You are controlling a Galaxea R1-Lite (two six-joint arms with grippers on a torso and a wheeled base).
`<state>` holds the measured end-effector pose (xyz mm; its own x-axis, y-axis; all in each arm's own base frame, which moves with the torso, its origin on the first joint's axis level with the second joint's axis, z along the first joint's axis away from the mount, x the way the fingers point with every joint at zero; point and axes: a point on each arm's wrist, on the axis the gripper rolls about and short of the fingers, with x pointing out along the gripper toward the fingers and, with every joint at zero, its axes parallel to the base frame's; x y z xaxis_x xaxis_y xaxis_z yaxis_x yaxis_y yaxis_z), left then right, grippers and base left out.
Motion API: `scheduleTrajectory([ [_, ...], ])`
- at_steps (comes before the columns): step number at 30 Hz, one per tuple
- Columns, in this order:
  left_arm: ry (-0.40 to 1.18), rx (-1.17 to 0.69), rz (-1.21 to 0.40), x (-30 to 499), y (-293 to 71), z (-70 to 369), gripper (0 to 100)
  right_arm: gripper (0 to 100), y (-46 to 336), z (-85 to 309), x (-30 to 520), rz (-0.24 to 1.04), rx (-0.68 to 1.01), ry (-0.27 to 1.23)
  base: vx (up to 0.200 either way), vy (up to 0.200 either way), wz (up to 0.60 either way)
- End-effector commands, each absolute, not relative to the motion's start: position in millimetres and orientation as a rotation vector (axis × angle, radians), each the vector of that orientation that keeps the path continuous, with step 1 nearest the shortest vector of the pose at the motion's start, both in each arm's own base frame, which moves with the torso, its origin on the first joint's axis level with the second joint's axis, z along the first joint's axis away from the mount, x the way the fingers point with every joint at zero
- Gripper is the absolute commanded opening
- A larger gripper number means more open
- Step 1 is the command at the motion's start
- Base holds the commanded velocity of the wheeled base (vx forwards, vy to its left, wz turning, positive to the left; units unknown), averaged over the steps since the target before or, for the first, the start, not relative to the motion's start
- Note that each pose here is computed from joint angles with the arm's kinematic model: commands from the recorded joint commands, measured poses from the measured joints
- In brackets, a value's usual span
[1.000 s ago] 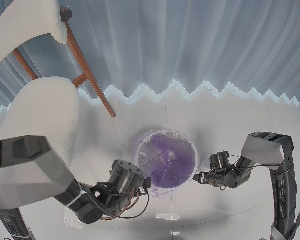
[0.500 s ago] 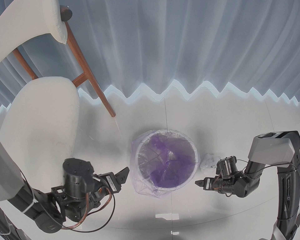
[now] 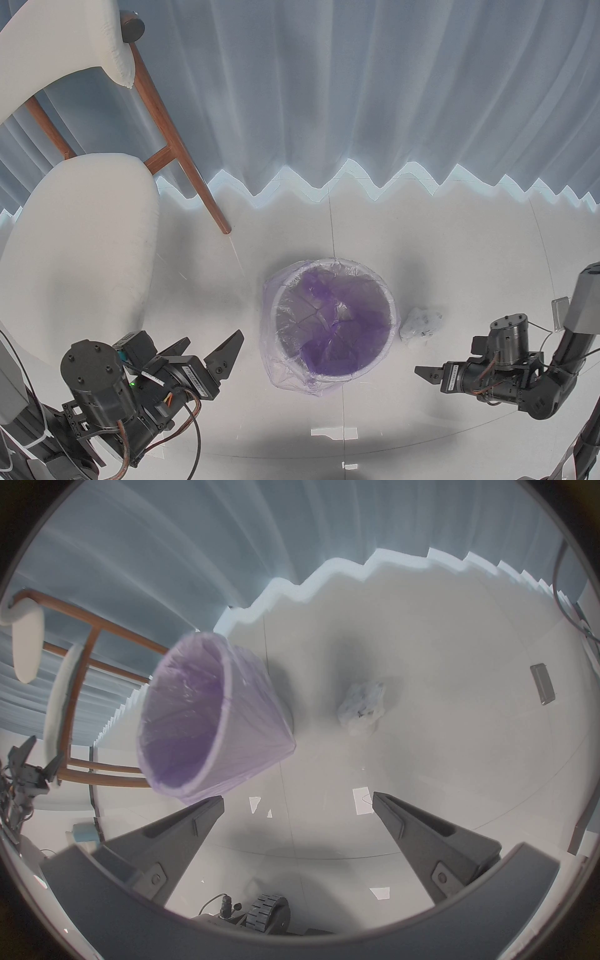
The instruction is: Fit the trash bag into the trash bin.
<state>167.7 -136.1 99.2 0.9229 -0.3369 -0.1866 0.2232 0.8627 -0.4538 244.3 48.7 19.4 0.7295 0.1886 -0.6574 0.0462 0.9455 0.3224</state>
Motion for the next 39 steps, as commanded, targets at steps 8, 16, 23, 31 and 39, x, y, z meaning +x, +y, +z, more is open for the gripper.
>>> scheduleTrajectory([
  [8,0.103,-0.429,-0.443,164,-114,132,100,100,-4,94,197,0.048,0.382,0.442,0.0,0.0,0.0],
  [16,-0.065,-0.52,-0.371,199,-109,166,100,100,-26,114,229,0.034,0.363,0.375,0.0,0.0,0.0],
  [23,-0.086,-0.549,-0.329,219,-106,201,100,100,-34,126,278,-0.045,0.354,0.578,0.0,0.0,0.0],
  [31,-0.09,-0.582,-0.379,207,-112,226,100,100,-40,80,326,-0.088,0.33,0.749,0.0,0.0,0.0],
  [39,-0.124,-0.438,-0.344,176,-89,221,100,100,-46,39,366,-0.109,0.32,0.774,0.0,0.0,0.0],
])
